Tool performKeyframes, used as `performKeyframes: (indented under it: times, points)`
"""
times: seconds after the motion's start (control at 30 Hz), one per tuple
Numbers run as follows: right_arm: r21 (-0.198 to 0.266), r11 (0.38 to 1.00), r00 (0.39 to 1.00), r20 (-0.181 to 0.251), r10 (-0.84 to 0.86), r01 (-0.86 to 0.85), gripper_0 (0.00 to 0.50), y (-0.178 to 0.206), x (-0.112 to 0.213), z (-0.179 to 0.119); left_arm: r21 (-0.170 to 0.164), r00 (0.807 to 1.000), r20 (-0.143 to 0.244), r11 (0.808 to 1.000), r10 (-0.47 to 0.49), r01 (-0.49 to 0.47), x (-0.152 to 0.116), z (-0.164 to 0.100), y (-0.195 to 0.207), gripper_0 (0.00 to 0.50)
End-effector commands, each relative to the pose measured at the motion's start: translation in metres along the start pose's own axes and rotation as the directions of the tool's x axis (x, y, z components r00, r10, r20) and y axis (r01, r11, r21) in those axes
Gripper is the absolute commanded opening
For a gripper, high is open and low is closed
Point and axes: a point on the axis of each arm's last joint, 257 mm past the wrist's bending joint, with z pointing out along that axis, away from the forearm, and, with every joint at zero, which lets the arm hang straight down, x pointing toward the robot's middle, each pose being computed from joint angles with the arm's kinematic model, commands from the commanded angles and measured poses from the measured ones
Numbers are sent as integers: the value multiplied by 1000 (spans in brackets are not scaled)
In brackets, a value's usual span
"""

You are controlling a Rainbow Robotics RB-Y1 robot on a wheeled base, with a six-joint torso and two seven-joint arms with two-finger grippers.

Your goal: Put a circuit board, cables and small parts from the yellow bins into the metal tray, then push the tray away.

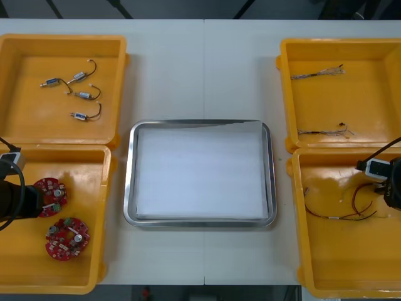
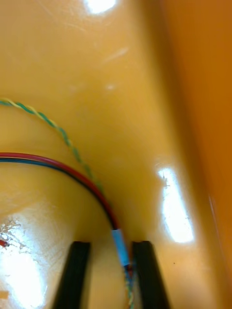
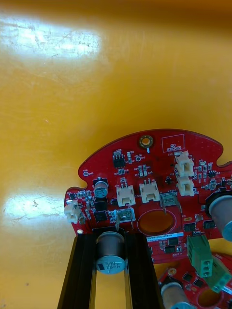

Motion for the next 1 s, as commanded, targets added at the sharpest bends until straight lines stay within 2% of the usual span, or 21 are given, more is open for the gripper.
performKeyframes:
  times: [0.03, 0.07, 0.17, 0.43, 0.57, 0.63, 0.77, 1.0]
  points:
    - [-21, 999, 999, -31, -33, 32, 19, 1, 10, -5, -16, 999, 20, 999, 43, -43, -16, -26, 6, 0]
    - [-24, 999, 999, -32, -33, 32, 0, 2, 11, -5, -19, 999, 20, 999, 45, -45, -17, -28, 7, 0]
    - [-32, 999, 999, -31, -29, 28, 0, 3, 9, -6, -24, 998, 20, 998, 55, -54, -24, -42, 5, 0]
    - [-70, 997, 998, -42, -41, 38, 0, -5, 1, -28, -5, 1000, -5, 1000, 10, -10, -38, -86, -5, 0]
    - [-88, 995, 998, -47, -45, 41, 0, -9, -5, -43, 19, 999, -30, 999, -38, 38, -41, -109, -12, 0]
    - [-93, 995, 998, -48, -46, 41, 0, -11, -7, -51, 42, 997, -44, 997, -69, 71, -42, -119, -23, 0]
    - [-97, 995, 998, -45, -41, 36, 0, -16, -11, -63, 53, 994, -49, 993, -102, 105, -45, -130, -36, 0]
    - [-109, 994, 999, -36, -11, 7, 0, -25, -19, -94, 107, 978, -57, 972, -203, 208, -44, -146, -71, 0]
